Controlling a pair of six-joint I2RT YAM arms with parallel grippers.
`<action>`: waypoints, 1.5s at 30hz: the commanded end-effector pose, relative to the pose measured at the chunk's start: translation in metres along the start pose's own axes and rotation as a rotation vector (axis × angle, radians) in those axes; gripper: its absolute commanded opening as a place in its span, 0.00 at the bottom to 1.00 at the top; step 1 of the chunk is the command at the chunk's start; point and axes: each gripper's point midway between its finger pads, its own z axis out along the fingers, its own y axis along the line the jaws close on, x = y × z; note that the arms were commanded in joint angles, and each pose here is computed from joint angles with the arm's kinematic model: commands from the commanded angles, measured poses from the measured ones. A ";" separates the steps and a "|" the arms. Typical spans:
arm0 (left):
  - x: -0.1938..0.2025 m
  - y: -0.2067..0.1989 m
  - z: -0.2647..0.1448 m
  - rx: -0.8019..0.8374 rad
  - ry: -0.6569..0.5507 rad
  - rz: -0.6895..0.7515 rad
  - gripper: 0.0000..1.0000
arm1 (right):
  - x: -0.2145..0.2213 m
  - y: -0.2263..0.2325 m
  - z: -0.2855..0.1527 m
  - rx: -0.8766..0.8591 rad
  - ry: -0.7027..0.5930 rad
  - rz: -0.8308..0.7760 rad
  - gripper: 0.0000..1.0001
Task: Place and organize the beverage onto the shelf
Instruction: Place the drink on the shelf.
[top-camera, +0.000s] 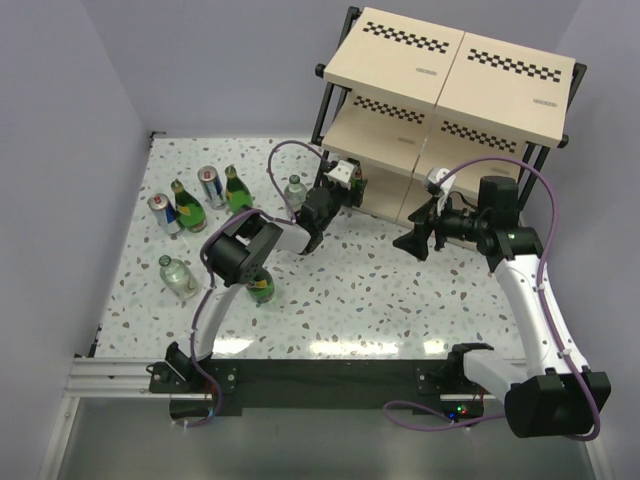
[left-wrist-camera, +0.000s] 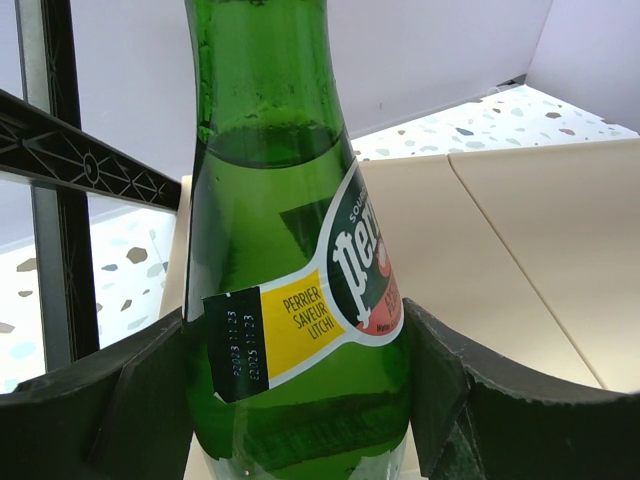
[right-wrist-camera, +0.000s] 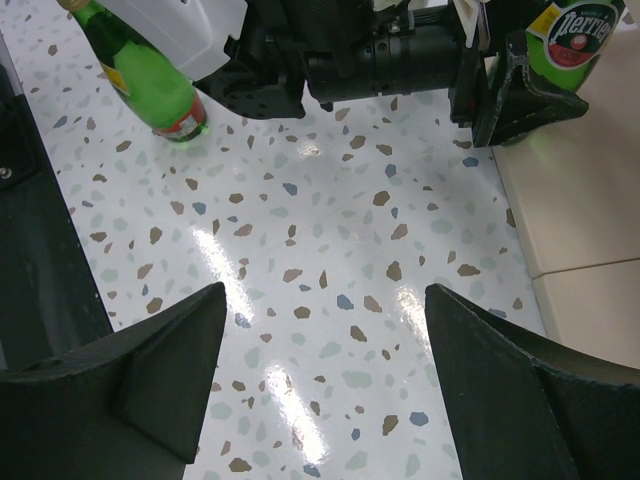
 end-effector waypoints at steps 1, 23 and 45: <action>-0.060 0.012 0.005 -0.042 -0.193 -0.002 0.63 | -0.012 0.002 -0.002 -0.016 -0.034 -0.037 0.84; -0.063 0.010 -0.002 -0.040 -0.171 -0.001 0.88 | -0.013 0.002 -0.003 -0.012 -0.036 -0.041 0.84; -0.051 0.014 0.000 -0.090 -0.092 -0.003 0.70 | -0.014 0.003 -0.004 -0.009 -0.037 -0.047 0.84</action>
